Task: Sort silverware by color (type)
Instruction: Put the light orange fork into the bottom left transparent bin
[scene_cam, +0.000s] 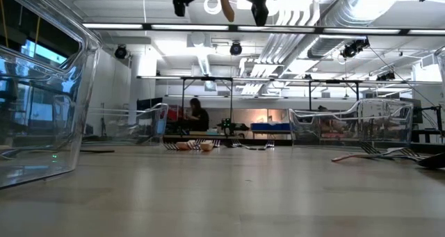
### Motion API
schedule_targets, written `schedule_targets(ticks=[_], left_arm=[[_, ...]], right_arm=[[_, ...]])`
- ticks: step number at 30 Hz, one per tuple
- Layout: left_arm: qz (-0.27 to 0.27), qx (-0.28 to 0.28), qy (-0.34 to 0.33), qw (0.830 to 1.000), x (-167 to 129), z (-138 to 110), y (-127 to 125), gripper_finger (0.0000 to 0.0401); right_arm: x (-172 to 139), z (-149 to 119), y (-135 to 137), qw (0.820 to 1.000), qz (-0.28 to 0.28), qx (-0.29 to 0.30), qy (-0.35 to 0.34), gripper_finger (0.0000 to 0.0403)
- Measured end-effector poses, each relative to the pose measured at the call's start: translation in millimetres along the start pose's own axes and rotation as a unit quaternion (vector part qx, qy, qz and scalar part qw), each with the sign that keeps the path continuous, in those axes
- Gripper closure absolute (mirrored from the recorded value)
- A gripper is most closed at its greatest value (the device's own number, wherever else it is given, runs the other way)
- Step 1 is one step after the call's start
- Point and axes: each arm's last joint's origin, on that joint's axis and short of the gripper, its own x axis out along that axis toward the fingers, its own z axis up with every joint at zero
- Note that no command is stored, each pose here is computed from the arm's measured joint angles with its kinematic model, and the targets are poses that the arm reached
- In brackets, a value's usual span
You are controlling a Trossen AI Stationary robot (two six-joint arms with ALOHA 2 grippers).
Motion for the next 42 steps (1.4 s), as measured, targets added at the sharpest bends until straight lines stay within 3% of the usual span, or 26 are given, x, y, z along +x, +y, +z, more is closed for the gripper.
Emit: schedule_targets(ticks=[4, 7, 10, 14, 16, 21, 34, 42], left_arm=[[-0.005, 0.006, -0.024, 1.0, 5, 0, 0, 0.0179], [-0.003, 0.007, -0.028, 1.0, 5, 1, 0, 0.0205], [0.001, 0.007, -0.019, 1.0, 6, -1, 0, 0.026], [0.008, 0.01, -0.019, 1.0, 5, -1, 1, 0.0364], [0.014, 0.007, -0.02, 1.0, 5, -1, 1, 0.0385], [0.017, 0.009, -0.021, 1.0, 5, -1, 1, 0.0384], [0.022, 0.016, -0.018, 0.999, 5, -2, 2, 0.039], [0.029, 0.032, 0.024, 0.999, -13, 5, 1, 0.039]], right_arm=[[0, -1, 0, 1.0, -0.001, 0.001, 0.006, 0.0375], [0, -1, 0, 1.0, -0.002, 0.0, 0.006, 0.0375], [0, -1, 0, 1.0, -0.002, 0.0, 0.007, 0.0375], [0, -1, 0, 1.0, -0.003, -0.001, 0.007, 0.0374], [0, -1, 0, 1.0, -0.002, -0.008, 0.007, 0.0375], [0, -1, -1, 1.0, -0.004, -0.01, 0.007, 0.036], [-3, -3, 0, 1.0, -0.004, 0.005, 0.028, 0.0253], [-39, 3, 1, 0.996, -0.034, -0.005, 0.085, 0.017]])
